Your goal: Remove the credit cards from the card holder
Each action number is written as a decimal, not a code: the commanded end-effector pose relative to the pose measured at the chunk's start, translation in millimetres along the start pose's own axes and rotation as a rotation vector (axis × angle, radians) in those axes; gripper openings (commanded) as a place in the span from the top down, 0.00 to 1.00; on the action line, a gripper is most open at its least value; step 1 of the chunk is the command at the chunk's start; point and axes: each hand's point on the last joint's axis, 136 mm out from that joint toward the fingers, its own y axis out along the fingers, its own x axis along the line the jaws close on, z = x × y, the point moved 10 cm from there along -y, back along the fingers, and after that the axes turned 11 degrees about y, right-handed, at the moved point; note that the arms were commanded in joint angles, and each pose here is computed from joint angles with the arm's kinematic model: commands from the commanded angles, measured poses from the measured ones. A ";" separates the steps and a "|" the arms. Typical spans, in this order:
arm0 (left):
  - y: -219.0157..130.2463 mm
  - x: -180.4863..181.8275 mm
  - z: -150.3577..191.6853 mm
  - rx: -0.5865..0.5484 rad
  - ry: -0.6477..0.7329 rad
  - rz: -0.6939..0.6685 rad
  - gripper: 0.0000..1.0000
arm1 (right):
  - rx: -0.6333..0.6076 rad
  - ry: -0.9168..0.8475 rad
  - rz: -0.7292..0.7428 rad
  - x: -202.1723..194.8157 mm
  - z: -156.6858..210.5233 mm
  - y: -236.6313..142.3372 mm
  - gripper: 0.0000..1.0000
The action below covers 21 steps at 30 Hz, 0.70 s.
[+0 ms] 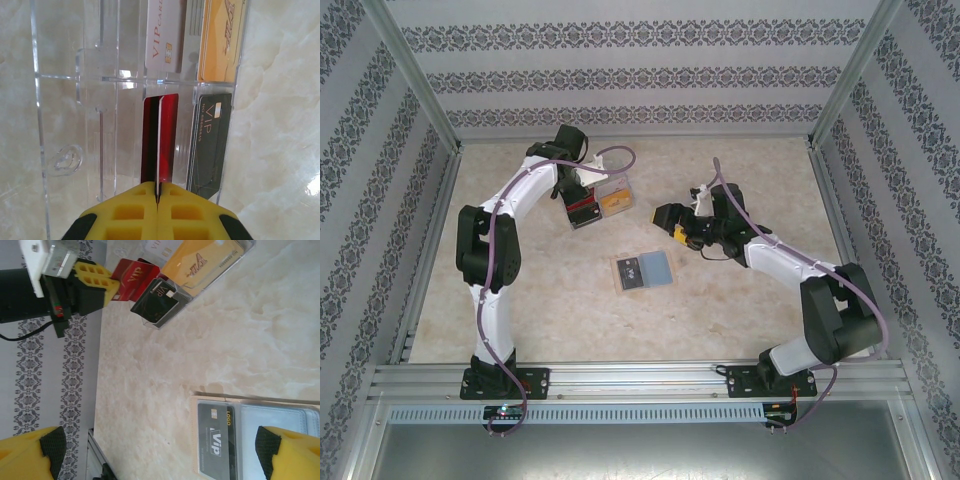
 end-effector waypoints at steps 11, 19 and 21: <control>-0.6 6.7 3.5 -0.030 -0.027 -0.028 0.76 | -0.031 0.000 -0.015 4.6 -2.4 -12.9 0.02; -45.0 9.1 -6.8 -0.201 -0.147 -0.076 0.71 | -0.030 -0.020 0.036 0.1 2.3 -10.7 0.02; -58.5 8.9 -8.7 -0.262 -0.225 -0.104 0.68 | -0.024 -0.050 0.089 -0.2 7.2 -7.5 0.03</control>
